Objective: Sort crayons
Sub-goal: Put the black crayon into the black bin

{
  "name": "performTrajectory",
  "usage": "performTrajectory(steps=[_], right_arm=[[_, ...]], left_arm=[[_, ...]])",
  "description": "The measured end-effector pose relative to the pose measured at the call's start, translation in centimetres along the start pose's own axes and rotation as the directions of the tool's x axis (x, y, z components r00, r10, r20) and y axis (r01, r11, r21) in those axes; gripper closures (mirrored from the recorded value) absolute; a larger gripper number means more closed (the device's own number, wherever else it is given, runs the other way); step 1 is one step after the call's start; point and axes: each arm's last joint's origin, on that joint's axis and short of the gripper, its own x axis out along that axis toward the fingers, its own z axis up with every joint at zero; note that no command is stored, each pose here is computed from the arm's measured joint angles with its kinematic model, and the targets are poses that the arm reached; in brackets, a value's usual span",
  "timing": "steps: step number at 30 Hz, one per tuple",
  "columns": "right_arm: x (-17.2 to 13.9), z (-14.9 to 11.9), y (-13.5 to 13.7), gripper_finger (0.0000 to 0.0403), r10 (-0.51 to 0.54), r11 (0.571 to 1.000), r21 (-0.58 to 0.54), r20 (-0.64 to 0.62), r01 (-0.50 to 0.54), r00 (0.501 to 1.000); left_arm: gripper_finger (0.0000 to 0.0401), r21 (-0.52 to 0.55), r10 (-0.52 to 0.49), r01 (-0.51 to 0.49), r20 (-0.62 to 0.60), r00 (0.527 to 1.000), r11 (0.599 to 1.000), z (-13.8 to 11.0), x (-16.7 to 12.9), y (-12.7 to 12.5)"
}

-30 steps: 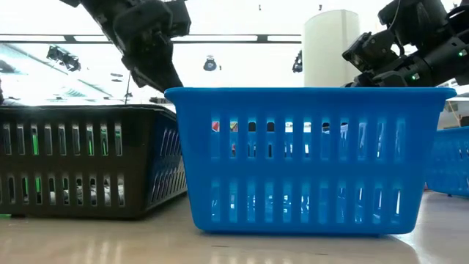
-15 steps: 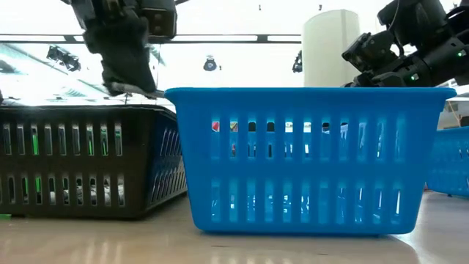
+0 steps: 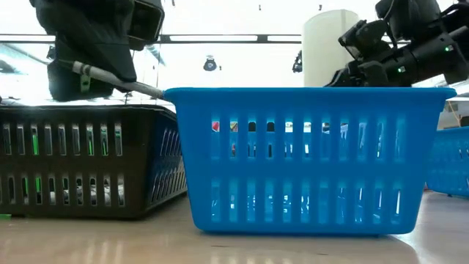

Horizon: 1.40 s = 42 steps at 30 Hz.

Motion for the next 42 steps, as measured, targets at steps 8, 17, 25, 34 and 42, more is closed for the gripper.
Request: performTrajectory(steps=[8, 17, 25, 34, 42], right_arm=[[0.2, 0.7, -0.6, 0.0298, -0.028, 0.999, -0.018, 0.075, 0.03, 0.997], [0.3, 0.9, -1.0, 0.0298, -0.027, 0.999, -0.036, 0.1, 0.031, 0.995], [0.3, 1.0, -0.9, 0.0298, -0.008, 0.999, -0.031, 0.104, 0.011, 0.995], [0.3, 1.0, -0.9, 0.0298, -0.002, 1.0, -0.028, 0.106, 0.005, 0.994], [0.3, 0.9, -0.8, 0.0298, 0.015, 1.0, 0.009, 0.104, -0.016, 0.994]], left_arm=[[0.0383, -0.119, 0.051, -0.053, -0.019, 0.998, 0.991, -0.5, 1.9, 0.6], [0.038, -0.096, 0.125, -0.12, 0.048, 0.991, 0.988, -0.3, 2.5, 1.2], [0.0302, -0.055, 0.163, -0.158, 0.089, 0.983, 0.986, -0.3, 2.4, 1.5], [0.0236, 0.039, 0.105, -0.11, 0.111, 0.988, 0.993, 0.6, 1.4, 1.0], [0.0235, 0.211, 0.053, -0.116, 0.285, 0.957, 0.97, 2.2, 0.4, 0.2]])
